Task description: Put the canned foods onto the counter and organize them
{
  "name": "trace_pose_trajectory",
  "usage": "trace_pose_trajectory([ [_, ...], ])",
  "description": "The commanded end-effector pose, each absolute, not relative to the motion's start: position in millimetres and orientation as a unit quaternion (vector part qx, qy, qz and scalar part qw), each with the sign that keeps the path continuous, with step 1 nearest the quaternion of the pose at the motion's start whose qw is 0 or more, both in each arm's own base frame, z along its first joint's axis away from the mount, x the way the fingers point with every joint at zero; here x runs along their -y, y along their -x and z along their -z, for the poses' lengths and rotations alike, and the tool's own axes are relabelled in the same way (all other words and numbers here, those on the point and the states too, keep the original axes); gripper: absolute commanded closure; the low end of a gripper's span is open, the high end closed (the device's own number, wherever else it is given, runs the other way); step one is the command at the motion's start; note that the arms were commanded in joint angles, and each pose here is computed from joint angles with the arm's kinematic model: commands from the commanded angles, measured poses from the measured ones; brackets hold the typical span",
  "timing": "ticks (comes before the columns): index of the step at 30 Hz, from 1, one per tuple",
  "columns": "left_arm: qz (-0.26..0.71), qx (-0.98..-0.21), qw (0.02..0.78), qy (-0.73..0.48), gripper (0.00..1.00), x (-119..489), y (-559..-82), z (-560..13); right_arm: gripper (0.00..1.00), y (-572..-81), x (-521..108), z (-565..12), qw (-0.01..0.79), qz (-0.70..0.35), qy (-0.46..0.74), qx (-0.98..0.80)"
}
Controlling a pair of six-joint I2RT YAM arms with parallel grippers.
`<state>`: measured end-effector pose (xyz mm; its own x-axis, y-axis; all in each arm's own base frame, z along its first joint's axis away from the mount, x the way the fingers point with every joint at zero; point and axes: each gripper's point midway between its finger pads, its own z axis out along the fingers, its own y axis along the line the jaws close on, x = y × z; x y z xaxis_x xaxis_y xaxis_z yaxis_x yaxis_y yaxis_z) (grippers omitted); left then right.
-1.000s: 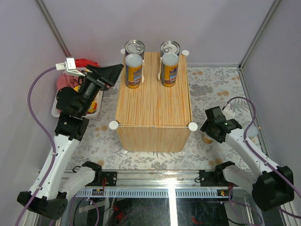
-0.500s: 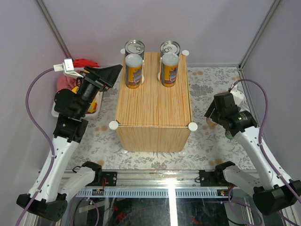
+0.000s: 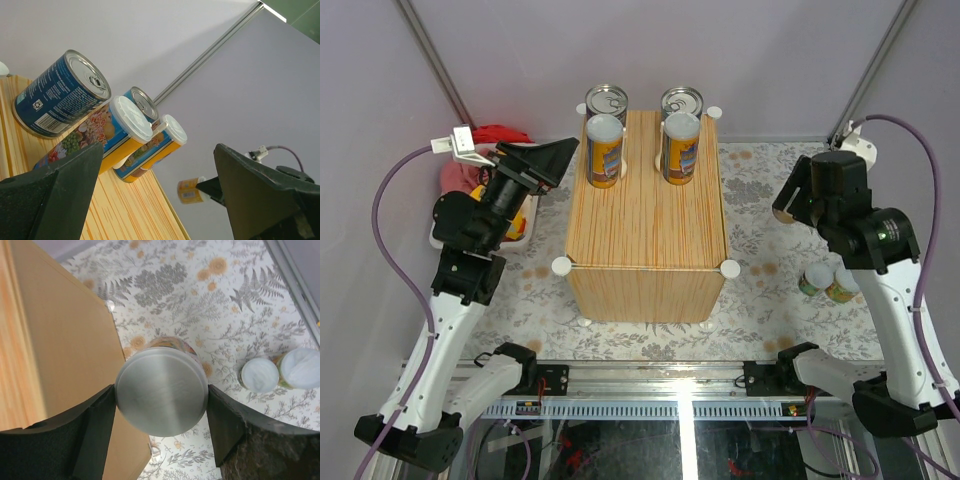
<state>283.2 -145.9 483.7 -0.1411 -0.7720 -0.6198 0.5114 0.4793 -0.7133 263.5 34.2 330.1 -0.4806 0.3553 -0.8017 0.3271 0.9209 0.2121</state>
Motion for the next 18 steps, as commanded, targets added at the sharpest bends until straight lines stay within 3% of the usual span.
trace_pose_trajectory([
  [1, 0.500, -0.547, 0.664, 0.100, 0.08, 144, -273, -501, 1.00, -267, -36, -389, 0.522, -0.036, -0.164, -0.836],
  [10, 0.500, -0.550, 0.662, 0.100, 0.08, 144, -271, -500, 1.00, -274, -75, -455, 0.543, -0.126, -0.086, -0.826],
  [18, 0.499, -0.553, 0.660, 0.101, 0.08, 143, -270, -497, 1.00, -274, -127, -472, 0.527, -0.184, -0.007, -0.830],
])
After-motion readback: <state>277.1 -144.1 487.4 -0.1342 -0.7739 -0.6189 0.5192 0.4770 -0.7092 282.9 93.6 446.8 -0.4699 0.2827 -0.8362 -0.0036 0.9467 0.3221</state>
